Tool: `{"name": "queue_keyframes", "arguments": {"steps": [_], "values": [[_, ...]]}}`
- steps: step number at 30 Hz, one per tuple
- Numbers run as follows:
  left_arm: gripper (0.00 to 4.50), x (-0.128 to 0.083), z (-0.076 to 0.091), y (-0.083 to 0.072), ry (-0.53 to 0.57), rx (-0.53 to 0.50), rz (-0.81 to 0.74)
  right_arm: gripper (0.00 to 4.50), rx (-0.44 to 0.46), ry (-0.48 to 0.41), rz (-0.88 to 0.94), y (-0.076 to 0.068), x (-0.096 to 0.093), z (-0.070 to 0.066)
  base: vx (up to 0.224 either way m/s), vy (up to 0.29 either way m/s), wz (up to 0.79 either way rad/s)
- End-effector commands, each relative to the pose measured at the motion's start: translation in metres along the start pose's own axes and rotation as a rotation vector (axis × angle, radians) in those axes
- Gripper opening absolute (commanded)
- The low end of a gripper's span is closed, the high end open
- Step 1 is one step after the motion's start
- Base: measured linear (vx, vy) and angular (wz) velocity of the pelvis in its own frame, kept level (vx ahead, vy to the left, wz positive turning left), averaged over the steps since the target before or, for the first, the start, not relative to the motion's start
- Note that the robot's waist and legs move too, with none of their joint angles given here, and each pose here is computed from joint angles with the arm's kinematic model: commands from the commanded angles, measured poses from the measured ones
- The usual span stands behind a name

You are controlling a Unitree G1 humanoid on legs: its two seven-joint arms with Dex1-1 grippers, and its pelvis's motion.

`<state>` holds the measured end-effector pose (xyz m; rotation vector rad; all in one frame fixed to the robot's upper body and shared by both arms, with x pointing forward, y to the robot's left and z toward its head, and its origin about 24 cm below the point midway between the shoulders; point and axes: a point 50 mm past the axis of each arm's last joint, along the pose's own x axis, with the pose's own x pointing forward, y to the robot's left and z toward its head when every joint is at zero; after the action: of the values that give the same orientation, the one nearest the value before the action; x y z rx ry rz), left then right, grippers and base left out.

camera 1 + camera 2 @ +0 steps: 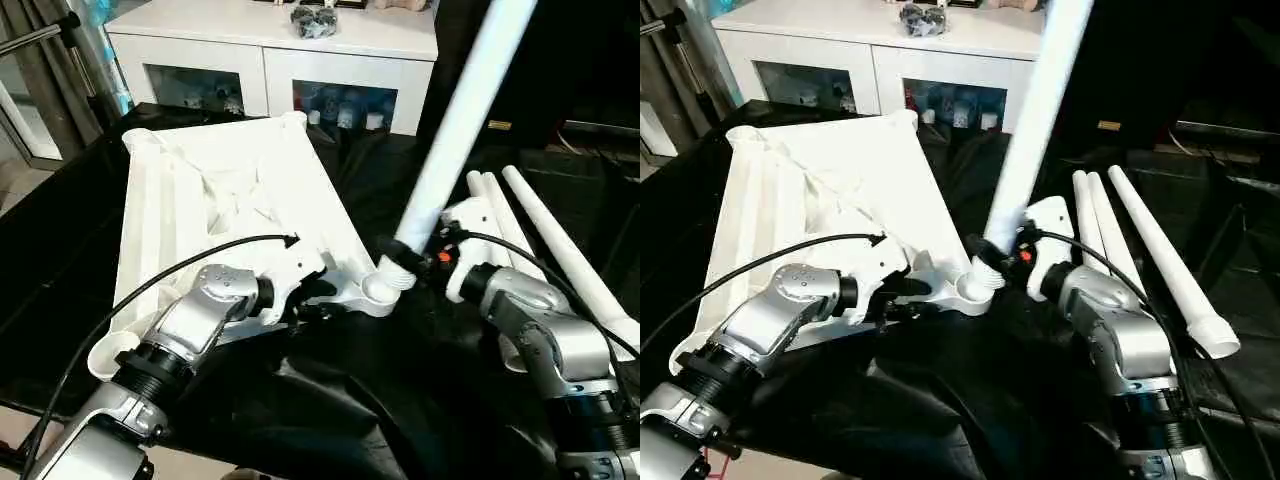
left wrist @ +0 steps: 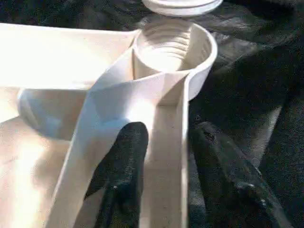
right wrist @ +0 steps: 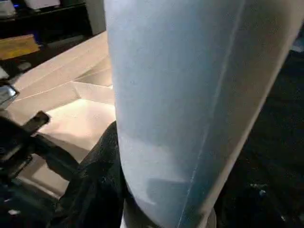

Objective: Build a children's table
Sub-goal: Insert table leg to table base

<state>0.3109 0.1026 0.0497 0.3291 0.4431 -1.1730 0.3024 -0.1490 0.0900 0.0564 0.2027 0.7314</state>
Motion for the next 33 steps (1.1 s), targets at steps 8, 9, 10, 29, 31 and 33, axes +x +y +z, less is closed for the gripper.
{"name": "queue_keyframes", "arguments": {"steps": [8,9,10,29,31,33], "values": [[0.88,-0.002,-0.008,0.0,0.017,-0.02,-0.028,1.9,-0.006,0.035,0.045,0.004,0.005,-0.003,0.0,0.0,0.0],[0.77,-0.002,-0.009,-0.001,0.026,-0.023,-0.036,1.9,-0.005,0.04,0.05,0.005,0.007,-0.003,0.0,0.0,0.0],[0.68,-0.002,-0.01,-0.002,0.035,-0.022,-0.044,1.9,-0.003,0.046,0.056,0.006,0.008,-0.004,0.0,0.0,0.0],[0.0,-0.009,-0.019,-0.006,0.137,-0.003,-0.102,1.9,0.005,0.141,0.106,0.005,0.019,-0.019,0.0,0.0,0.0],[0.0,-0.009,-0.019,-0.006,0.142,-0.005,-0.108,1.9,0.008,0.151,0.116,0.006,0.019,-0.02,0.0,0.0,0.0],[0.0,-0.008,-0.019,-0.007,0.142,-0.006,-0.114,1.9,0.012,0.169,0.13,0.007,0.019,-0.022,0.0,0.0,0.0]]}}
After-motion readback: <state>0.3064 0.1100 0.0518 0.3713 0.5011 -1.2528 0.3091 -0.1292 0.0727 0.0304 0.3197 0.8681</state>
